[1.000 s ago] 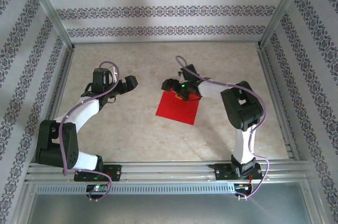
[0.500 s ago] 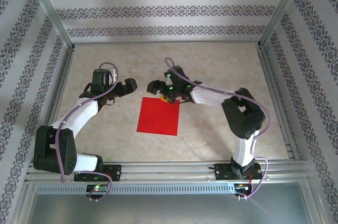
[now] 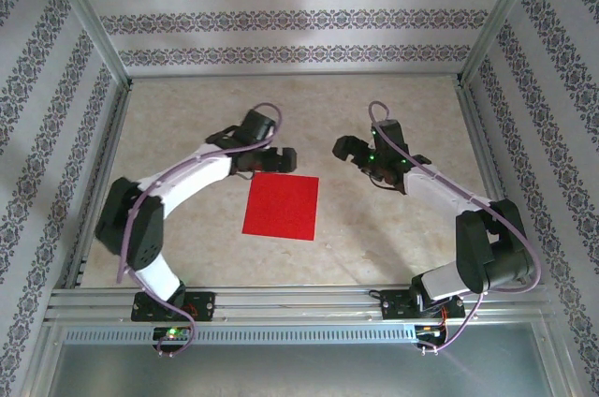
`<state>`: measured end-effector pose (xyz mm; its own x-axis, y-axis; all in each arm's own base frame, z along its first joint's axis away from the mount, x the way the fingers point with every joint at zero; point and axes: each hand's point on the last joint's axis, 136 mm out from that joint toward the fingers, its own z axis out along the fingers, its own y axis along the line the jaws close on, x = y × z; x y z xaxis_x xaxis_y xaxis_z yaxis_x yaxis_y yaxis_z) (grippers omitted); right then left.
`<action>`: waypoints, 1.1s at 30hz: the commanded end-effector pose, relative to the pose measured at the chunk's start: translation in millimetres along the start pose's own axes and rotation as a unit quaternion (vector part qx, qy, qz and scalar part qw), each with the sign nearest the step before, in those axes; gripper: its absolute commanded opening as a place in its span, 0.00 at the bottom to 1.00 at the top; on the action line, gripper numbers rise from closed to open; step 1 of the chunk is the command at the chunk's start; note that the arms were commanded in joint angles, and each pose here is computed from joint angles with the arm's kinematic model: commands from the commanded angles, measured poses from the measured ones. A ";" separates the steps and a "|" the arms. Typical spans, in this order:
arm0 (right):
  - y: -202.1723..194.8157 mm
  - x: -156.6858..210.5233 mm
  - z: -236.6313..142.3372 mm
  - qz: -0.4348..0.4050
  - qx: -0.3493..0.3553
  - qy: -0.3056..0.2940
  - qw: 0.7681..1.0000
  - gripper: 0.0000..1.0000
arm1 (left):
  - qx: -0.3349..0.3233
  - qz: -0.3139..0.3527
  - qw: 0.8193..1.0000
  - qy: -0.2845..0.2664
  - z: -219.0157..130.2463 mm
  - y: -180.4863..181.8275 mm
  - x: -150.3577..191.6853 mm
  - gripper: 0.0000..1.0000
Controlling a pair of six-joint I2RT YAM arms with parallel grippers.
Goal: Fold a paper plane with a square sheet of paper (pick it up from the middle)
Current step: First fold the square sheet of paper in half at the center of the table.
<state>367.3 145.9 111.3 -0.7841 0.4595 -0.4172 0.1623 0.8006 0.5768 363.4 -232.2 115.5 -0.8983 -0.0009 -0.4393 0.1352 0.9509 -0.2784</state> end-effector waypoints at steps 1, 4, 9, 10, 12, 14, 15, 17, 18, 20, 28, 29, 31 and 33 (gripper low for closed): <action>-21.3 -8.4 -10.8 -0.034 0.038 -0.020 0.998 0.98 | -0.069 0.037 0.995 0.057 15.3 -2.6 25.0 0.99; -36.0 -14.7 -16.3 -0.044 0.059 -0.030 0.997 0.98 | -0.085 0.058 0.991 0.083 29.1 -23.7 31.7 1.00; -53.6 -22.3 -19.8 -0.043 0.073 -0.033 0.996 0.98 | -0.159 0.075 0.978 0.116 40.6 -28.2 40.1 0.96; -56.5 -22.8 -19.9 -0.042 0.074 -0.033 0.996 0.98 | -0.168 0.069 0.975 0.125 41.9 -27.8 42.9 0.93; -57.9 -22.9 -19.6 -0.044 0.073 -0.031 0.996 0.98 | -0.175 0.055 0.973 0.140 43.8 -28.0 48.6 0.87; -59.6 -22.7 -18.9 -0.046 0.075 -0.029 0.996 0.98 | -0.184 0.043 0.970 0.150 42.3 -24.0 54.2 0.83; -59.8 -22.6 -18.3 -0.046 0.074 -0.028 0.996 0.98 | -0.189 0.039 0.969 0.154 40.9 -20.3 57.6 0.81; -60.1 -22.6 -17.3 -0.046 0.074 -0.027 0.996 0.98 | -0.193 0.029 0.967 0.161 38.6 -11.7 63.1 0.78; -59.4 -22.5 -16.6 -0.046 0.071 -0.026 0.996 0.98 | -0.190 0.022 0.967 0.166 38.3 -8.2 66.7 0.78; -59.2 -21.7 -14.1 -0.044 0.069 -0.022 0.996 0.98 | -0.177 0.010 0.968 0.177 39.8 -4.2 74.6 0.78; -60.3 -20.7 -10.9 -0.039 0.069 -0.017 0.997 0.98 | -0.155 0.005 0.966 0.208 51.7 2.0 88.6 0.80; -60.2 -20.6 -10.9 -0.038 0.069 -0.017 0.997 0.98 | -0.151 0.007 0.966 0.210 53.0 0.9 89.1 0.80; -59.8 -20.8 -10.8 -0.036 0.069 -0.017 0.997 0.98 | -0.148 0.008 0.965 0.216 55.3 0.1 91.6 0.80; -60.3 -21.2 -9.8 -0.035 0.070 -0.017 0.997 0.98 | -0.144 0.008 0.964 0.225 57.3 -0.3 95.6 0.80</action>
<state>368.9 84.6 96.8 -0.7660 0.4167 -0.4895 0.1918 0.8749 0.4446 305.4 -250.8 25.6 -0.9964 0.0758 -0.0389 0.0750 0.9970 0.0208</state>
